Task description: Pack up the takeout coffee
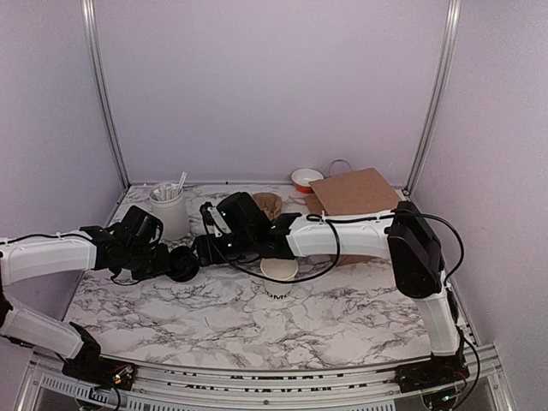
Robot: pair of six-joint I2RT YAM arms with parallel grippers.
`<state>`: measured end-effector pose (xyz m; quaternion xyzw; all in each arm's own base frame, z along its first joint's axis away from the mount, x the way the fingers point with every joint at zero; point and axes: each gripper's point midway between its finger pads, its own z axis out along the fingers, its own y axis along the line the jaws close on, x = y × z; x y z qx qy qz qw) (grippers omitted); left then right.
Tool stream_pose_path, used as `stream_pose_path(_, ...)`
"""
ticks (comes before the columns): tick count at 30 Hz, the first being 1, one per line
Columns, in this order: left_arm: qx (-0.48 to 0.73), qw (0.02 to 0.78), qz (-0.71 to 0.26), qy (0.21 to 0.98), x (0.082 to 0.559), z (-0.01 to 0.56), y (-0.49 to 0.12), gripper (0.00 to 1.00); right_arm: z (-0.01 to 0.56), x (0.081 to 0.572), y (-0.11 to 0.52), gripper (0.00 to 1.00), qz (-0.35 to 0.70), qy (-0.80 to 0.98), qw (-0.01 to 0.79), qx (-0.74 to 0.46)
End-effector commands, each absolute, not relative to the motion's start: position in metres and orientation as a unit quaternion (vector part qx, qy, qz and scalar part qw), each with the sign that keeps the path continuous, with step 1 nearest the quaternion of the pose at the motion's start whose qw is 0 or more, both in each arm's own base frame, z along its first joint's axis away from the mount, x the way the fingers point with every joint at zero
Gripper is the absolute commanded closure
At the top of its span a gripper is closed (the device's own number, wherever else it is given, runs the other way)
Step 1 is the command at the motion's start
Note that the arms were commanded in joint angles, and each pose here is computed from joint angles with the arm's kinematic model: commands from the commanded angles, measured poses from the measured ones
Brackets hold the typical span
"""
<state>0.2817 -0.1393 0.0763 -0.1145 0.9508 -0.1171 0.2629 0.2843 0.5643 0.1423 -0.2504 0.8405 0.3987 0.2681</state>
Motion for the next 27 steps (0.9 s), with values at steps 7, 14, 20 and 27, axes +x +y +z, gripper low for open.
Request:
stream_pose_path(7, -0.104, 0.285, -0.113, 0.946, 0.278, 0.083, -0.142, 1.0, 0.141, 0.287, 0.586, 0.42, 0.427, 0.838, 0.257, -0.223)
stream_pose_path(14, -0.098, 0.285, -0.11, 0.947, 0.276, 0.08, -0.143, 1.0, 0.128, 0.282, 0.591, 0.51, 0.436, 0.84, 0.239, -0.214)
stream_pose_path(20, -0.088, 0.283, -0.11, 0.949, 0.276, 0.077, -0.147, 1.0, 0.125, 0.28, 0.596, 0.59, 0.445, 0.838, 0.232, -0.213)
stream_pose_path(27, -0.081, 0.282, -0.109, 0.95, 0.277, 0.075, -0.148, 1.0, 0.121, 0.279, 0.6, 0.68, 0.452, 0.838, 0.222, -0.209)
